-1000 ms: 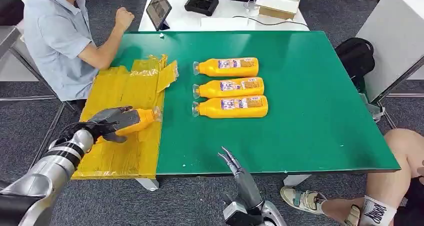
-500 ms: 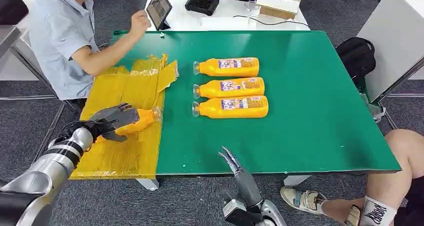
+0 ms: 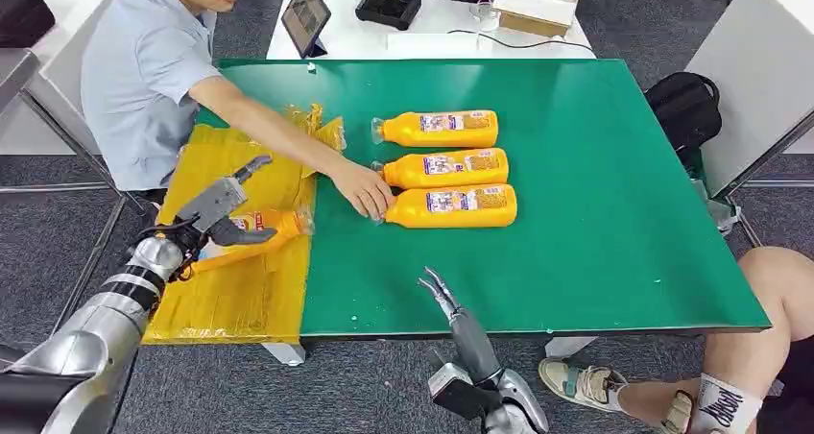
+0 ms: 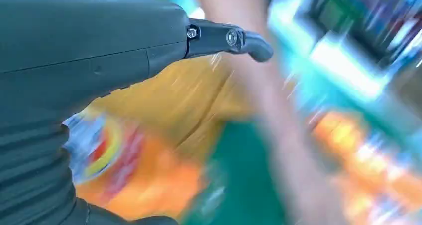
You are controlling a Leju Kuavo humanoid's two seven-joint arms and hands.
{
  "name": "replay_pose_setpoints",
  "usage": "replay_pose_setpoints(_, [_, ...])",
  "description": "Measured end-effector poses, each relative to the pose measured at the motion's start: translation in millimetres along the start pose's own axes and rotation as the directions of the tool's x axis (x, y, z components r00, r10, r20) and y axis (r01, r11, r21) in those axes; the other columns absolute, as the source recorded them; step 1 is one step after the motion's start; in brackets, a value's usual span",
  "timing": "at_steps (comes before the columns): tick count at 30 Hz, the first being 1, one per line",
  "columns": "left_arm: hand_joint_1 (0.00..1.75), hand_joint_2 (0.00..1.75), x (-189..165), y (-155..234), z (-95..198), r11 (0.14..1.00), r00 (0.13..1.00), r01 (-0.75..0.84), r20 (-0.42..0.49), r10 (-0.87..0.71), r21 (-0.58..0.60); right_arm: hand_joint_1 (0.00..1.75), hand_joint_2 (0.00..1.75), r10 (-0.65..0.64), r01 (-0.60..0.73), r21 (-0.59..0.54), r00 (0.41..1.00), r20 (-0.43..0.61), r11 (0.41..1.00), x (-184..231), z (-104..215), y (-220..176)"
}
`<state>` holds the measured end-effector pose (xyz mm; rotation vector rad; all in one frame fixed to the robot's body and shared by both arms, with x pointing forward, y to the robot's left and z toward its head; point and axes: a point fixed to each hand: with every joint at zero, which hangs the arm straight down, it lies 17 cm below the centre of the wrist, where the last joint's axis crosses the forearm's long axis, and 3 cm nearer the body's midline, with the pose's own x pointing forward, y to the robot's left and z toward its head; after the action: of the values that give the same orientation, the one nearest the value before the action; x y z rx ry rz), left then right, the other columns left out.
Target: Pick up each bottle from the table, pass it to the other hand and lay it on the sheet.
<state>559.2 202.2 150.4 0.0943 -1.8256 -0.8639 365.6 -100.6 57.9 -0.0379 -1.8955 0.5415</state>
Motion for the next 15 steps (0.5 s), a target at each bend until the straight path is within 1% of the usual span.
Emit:
replay_pose_setpoints(2, [0.0,1.75,26,16,-3,0.991,0.996,-0.055,0.083,0.045,0.121,0.0,0.0,0.011,-0.011,0.012,1.0,0.0,1.0,-1,3,3])
replay_pose_setpoints(4, [0.0,1.75,58,27,3,0.96,0.974,-0.167,0.188,0.125,0.226,0.0,0.0,0.026,-0.026,0.024,1.0,0.002,0.999,0,7,7])
replay_pose_setpoints(6, [0.0,1.75,90,42,11,0.922,0.945,-0.245,0.285,0.158,0.3,0.0,0.0,0.066,-0.067,0.027,0.998,0.012,0.997,1,11,8])
replay_pose_setpoints(7, [0.0,1.75,101,45,16,0.912,0.938,-0.248,0.315,0.142,0.326,0.0,1.75,0.1,-0.101,0.023,0.995,0.026,0.995,4,11,7])
replay_pose_setpoints(9, [0.0,1.75,122,54,28,0.898,0.928,-0.226,0.363,0.081,0.378,0.0,1.75,0.188,-0.189,0.013,0.981,0.055,0.982,7,11,2])
replay_pose_setpoints(11, [0.0,1.75,137,59,41,0.885,0.922,-0.185,0.386,0.006,0.427,0.0,1.75,0.309,-0.311,0.018,0.949,0.067,0.95,3,10,-7])
replay_pose_setpoints(13, [0.0,1.75,146,58,54,0.87,0.92,-0.14,0.387,-0.063,0.474,0.0,1.75,0.421,-0.422,0.041,0.906,0.038,0.905,-11,5,-22])
replay_pose_setpoints(15, [0.0,1.75,152,55,65,0.854,0.918,-0.127,0.386,-0.091,0.505,0.0,1.75,0.484,-0.484,0.033,0.875,0.01,0.874,-21,-5,-47])
